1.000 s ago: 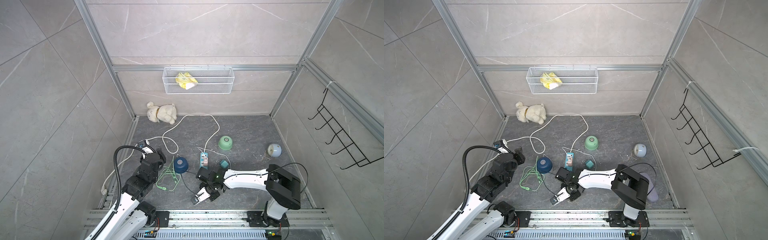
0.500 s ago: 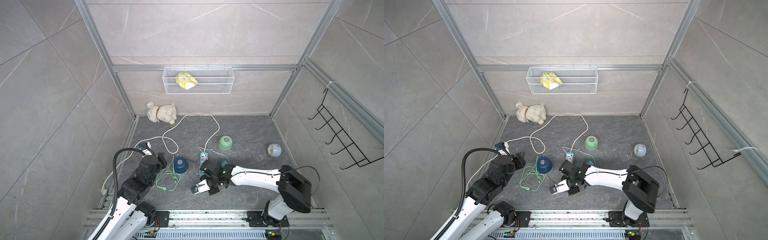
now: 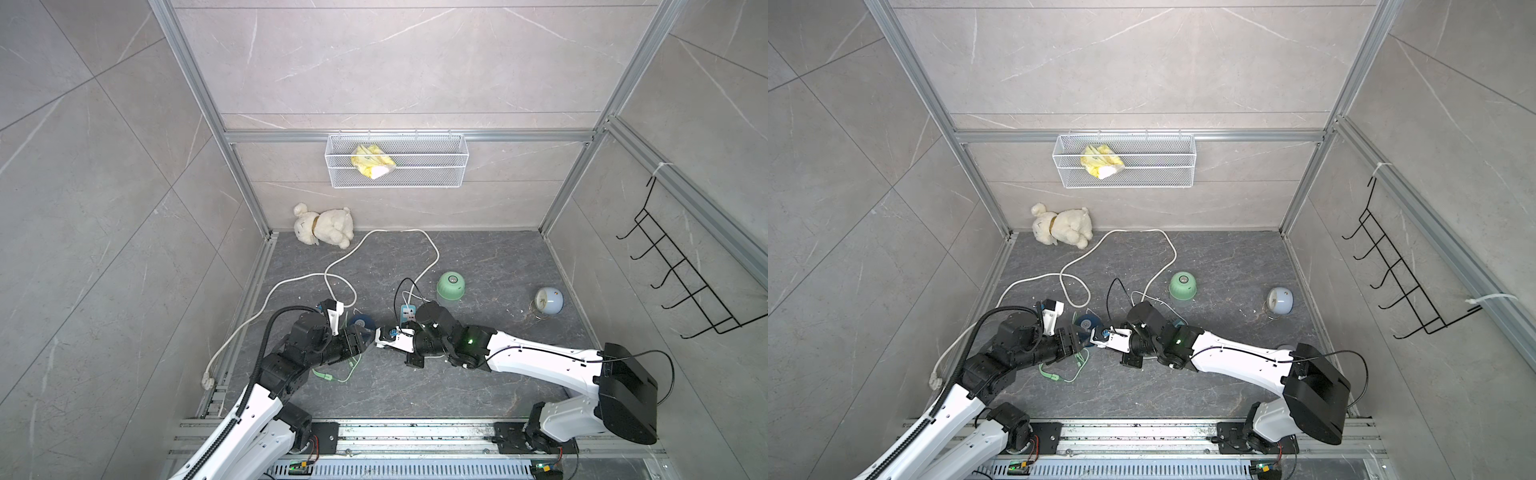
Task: Charge the cordless meat grinders
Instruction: Pick up the charging cable from the center of the board.
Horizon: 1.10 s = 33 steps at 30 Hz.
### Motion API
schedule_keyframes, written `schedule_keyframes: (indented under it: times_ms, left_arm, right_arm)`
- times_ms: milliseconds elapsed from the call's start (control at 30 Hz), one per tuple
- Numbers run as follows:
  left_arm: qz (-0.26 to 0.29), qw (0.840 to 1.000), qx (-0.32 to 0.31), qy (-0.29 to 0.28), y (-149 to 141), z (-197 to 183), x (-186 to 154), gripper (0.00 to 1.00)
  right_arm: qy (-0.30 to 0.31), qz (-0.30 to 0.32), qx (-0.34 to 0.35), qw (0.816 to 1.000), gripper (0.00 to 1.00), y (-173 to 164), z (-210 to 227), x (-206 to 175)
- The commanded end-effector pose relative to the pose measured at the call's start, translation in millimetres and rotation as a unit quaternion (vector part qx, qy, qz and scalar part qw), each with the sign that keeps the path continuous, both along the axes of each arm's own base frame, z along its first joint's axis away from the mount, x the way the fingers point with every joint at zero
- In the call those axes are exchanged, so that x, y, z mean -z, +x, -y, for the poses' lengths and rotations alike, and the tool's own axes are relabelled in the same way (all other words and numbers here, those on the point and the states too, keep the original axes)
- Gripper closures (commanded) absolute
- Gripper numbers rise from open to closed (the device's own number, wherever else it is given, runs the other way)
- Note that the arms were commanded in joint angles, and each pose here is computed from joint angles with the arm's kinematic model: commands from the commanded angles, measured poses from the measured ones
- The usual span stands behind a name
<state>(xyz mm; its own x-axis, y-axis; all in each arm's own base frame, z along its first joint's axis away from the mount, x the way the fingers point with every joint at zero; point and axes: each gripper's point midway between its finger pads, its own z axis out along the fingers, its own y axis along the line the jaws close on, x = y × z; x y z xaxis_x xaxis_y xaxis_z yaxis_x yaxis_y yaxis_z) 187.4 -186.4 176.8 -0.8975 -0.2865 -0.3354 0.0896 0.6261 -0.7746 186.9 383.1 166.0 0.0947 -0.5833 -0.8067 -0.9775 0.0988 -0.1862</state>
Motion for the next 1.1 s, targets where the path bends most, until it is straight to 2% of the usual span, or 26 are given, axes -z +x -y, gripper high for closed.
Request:
schedule_keyframes:
  times_ms: [0,300,433,567,733,900,1067]
  left_arm:
    - [0.016,0.997,0.046,-0.065,-5.5,19.1,-27.7,0.38]
    - [0.02,0.997,0.05,-0.06,-3.9,20.0,-28.3,0.6]
    - [0.023,0.997,0.049,-0.058,-4.2,18.7,-31.4,0.74]
    - [0.029,0.997,0.047,-0.048,-4.0,16.3,-33.3,0.81]
    - [0.027,0.997,0.05,-0.043,-4.1,16.6,-33.1,0.83]
    - [0.029,0.997,0.057,-0.045,-4.2,18.4,-35.5,0.96]
    - [0.028,0.997,0.062,-0.044,-5.6,18.9,-37.5,1.0]
  right_arm:
    - [0.034,-0.015,0.007,0.999,1.0,0.2,-9.2,-16.6]
    - [0.039,-0.036,0.003,0.999,1.0,1.2,-19.7,-24.9]
    - [0.032,-0.047,-0.002,0.998,1.0,-1.3,-21.1,-23.8]
    - [0.026,-0.05,-0.007,0.998,1.0,-3.3,-20.1,-23.0]
    - [0.013,-0.05,-0.007,0.999,1.0,-3.7,-17.3,-18.8]
    - [0.007,-0.052,0.005,0.999,1.0,0.6,-18.0,-19.8]
    - [0.018,-0.056,0.01,0.998,1.0,2.0,-20.9,-27.9]
